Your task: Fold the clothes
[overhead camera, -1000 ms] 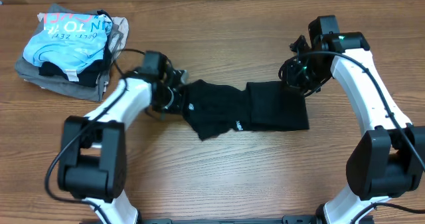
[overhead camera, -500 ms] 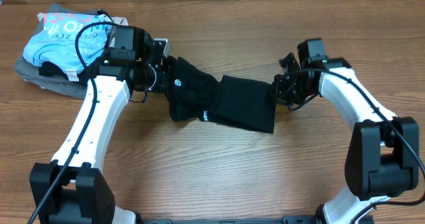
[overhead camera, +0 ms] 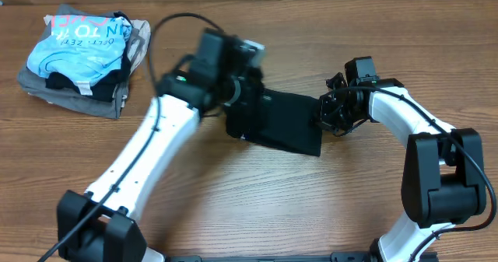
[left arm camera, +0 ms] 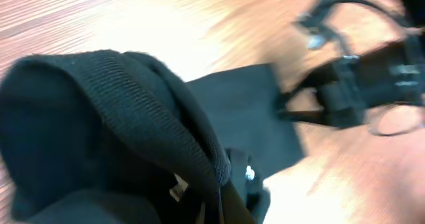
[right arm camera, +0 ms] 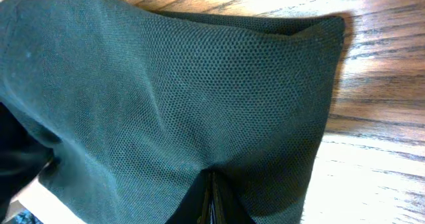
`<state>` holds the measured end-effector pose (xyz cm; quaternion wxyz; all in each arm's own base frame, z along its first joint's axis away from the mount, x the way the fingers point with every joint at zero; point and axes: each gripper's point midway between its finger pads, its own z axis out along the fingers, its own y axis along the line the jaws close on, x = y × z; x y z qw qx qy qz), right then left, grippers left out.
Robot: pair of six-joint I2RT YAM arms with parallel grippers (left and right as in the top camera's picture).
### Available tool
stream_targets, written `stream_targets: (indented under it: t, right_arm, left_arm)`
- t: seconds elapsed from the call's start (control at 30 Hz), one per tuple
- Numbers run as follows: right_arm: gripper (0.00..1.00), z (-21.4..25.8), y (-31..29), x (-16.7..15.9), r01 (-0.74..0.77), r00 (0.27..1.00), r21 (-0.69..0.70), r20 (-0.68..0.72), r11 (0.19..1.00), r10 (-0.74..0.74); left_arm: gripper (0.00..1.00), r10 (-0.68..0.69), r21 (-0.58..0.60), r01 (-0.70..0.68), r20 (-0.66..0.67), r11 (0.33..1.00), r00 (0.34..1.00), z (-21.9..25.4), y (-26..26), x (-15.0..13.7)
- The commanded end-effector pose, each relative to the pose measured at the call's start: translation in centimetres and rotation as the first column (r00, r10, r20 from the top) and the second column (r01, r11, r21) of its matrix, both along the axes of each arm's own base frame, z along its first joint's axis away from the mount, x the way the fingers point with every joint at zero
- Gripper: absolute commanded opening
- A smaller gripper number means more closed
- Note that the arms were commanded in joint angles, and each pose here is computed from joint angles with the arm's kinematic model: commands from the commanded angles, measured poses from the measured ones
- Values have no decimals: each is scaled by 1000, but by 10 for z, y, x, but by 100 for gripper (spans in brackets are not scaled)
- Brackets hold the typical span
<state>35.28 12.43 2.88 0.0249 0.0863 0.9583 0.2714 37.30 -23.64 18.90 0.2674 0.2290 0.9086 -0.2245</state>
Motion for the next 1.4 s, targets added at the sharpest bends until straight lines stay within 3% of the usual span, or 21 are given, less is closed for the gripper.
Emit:
stream_targets:
  t: [0.0, 0.27, 0.43, 0.6, 0.83, 1.0, 1.03, 1.07, 1.13, 1.17, 1.27, 1.37]
  right_arm:
    - [4, -4, 2, -3, 1, 1000, 10, -16, 1000, -1]
    - [4, -3, 1, -1, 4, 1000, 11, -10, 1000, -3]
    - [4, -3, 1, 1, 19, 1000, 13, -9, 1000, -19]
    - [4, 9, 1, 17, 58, 998, 84, 24, 995, -61]
    - [4, 95, -46, 65, 158, 965, 165, 182, 974, -187]
    - [4, 163, -92, 80, 236, 910, 174, 306, 956, -280]
    - [4, 174, -101, 80, 249, 899, 173, 325, 953, -294]
    - [5, 182, -108, 79, 263, 890, 174, 336, 949, -308]
    - [13, 191, -119, 75, 288, 879, 174, 342, 942, -332]
    - [18, 192, -123, 71, 292, 880, 169, 340, 941, -333]
    - [34, 186, -124, 61, 271, 898, 143, 319, 952, -303]
    - [43, 175, -122, 49, 240, 923, 106, 284, 965, -260]
  left_arm:
    - [4, -49, -40, 48, -17, 998, 999, -5, -46, -9]
    - [4, -142, -101, 134, -72, 986, 987, -66, -126, -17]
    - [4, -179, -152, 173, -29, 973, 983, -60, -156, -26]
    - [4, -160, -124, 159, 2, 979, 987, -61, -161, -26]
    - [4, -153, -117, 152, 2, 981, 988, -62, -159, -25]
    - [4, -166, -121, 166, 6, 979, 986, -63, -165, -28]
    - [13, -169, -120, 168, 6, 978, 986, -64, -166, -29]
    - [33, -174, -120, 174, 10, 977, 985, -64, -167, -30]
    - [93, -186, -122, 189, 34, 974, 982, -61, -170, -28]
    - [100, -187, -126, 192, 50, 973, 981, -56, -170, -26]
    - [100, -158, -162, 170, 88, 972, 984, -21, -162, -10]
    - [100, -94, -192, 120, 138, 974, 986, 47, -137, 10]
